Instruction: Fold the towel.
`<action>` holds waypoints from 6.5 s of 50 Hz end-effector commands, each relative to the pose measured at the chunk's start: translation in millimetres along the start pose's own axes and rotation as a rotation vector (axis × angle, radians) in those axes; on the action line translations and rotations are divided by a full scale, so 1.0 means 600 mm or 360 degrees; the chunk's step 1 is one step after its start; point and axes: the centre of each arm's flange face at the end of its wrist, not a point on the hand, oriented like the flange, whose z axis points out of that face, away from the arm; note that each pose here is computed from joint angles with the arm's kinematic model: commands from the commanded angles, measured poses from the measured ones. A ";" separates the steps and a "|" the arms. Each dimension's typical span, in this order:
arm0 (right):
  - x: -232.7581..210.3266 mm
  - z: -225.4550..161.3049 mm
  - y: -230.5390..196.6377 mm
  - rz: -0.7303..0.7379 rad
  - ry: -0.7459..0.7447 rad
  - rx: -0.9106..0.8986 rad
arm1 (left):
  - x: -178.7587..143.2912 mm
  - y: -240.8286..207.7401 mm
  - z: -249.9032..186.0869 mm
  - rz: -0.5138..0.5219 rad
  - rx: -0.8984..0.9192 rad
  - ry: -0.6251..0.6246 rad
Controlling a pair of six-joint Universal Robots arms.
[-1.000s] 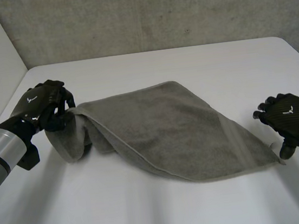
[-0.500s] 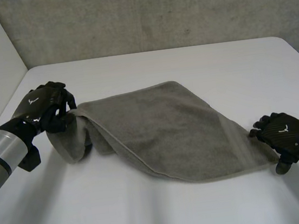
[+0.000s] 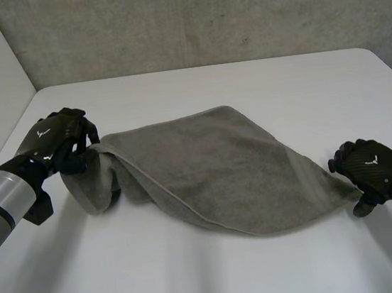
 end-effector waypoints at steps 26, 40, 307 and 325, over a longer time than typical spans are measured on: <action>0.078 -0.044 -0.175 0.0025 0.0055 0.0175 | 0.001 -0.040 -0.011 0.0018 -0.0017 -0.0004; 0.067 0.022 -0.214 -0.0202 -0.0077 -0.0020 | -0.021 -0.027 0.039 0.0403 -0.0170 0.0002; 0.168 -0.119 -0.118 0.0192 -0.0044 0.0071 | 0.011 0.047 -0.048 0.0494 -0.0236 0.0266; 0.095 -0.147 -0.122 0.0120 -0.0354 -0.0058 | -0.018 -0.039 -0.099 0.0485 -0.0225 0.0017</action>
